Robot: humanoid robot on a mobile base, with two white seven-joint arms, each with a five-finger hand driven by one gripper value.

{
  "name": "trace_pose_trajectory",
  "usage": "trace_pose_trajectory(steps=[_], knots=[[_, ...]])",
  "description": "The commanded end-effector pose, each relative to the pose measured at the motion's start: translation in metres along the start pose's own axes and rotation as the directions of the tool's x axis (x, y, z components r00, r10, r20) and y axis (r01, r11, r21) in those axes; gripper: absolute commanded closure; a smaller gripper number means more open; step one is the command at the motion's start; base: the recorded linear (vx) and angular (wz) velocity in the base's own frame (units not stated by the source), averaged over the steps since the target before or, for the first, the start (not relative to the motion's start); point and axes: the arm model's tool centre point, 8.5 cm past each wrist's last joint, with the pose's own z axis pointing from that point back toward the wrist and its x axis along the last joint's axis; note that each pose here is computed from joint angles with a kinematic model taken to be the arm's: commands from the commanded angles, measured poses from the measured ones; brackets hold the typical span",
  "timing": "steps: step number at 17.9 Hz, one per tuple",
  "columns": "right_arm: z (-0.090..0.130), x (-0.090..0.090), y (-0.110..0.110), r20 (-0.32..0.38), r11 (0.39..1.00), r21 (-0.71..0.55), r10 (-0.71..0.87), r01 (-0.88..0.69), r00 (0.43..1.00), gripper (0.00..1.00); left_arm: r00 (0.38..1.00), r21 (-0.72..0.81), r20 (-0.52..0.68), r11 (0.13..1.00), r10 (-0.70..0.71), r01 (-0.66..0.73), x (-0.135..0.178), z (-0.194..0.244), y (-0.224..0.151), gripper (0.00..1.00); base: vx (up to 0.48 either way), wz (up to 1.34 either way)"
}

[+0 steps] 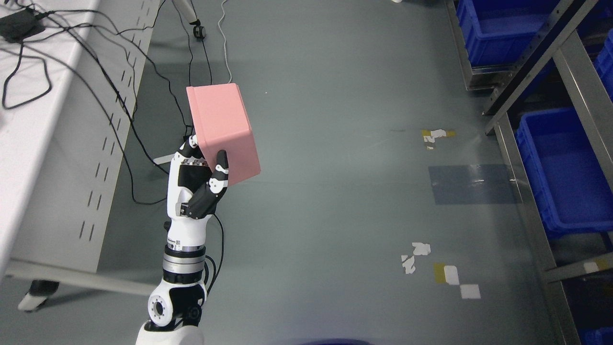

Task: Place storage box into left shelf container
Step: 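Hold the pink box up in the left hand while the robot turns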

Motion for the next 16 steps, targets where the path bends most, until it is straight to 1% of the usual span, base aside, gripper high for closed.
trace_pose_trajectory(steps=[1, 5, 9, 11, 13, 16], knots=[[-0.001, 0.009, -0.011, 0.022, 1.000, -0.016, -0.020, 0.021, 1.000, 0.00, 0.997, -0.048, -0.065, 0.997, 0.050, -0.053, -0.017, 0.017, -0.024, 0.96, 0.544, -0.20], [-0.001, 0.009, -0.011, 0.022, 1.000, -0.016, -0.020, 0.021, 1.000, 0.00, 0.990, -0.154, -0.114, 0.983, 0.080, -0.097, -0.026, 0.034, -0.044, 0.96, 0.518, -0.19], [-0.001, 0.009, -0.011, 0.022, 1.000, -0.016, -0.020, 0.021, 1.000, 0.00, 0.988, -0.172, -0.132, 0.979, 0.086, -0.108, -0.028, 0.040, -0.047, 0.96, 0.535, -0.34], [-0.001, 0.009, -0.011, 0.022, 1.000, -0.016, -0.020, 0.021, 1.000, 0.00, 0.986, -0.203, -0.139, 0.972, 0.091, -0.118, -0.029, 0.042, -0.051, 0.96, 0.566, -0.42], [-0.001, 0.009, -0.011, 0.022, 1.000, -0.016, -0.020, 0.021, 1.000, 0.00, 0.974, -0.236, -0.196, 0.958, 0.115, -0.160, -0.035, 0.058, -0.062, 0.96, 0.562, -0.50], [-0.001, 0.009, -0.011, 0.022, 1.000, -0.014, -0.020, 0.021, 1.000, 0.00, 0.955, -0.257, -0.261, 0.943, 0.144, -0.213, -0.041, 0.085, -0.077, 0.96, 0.429, -0.85]])
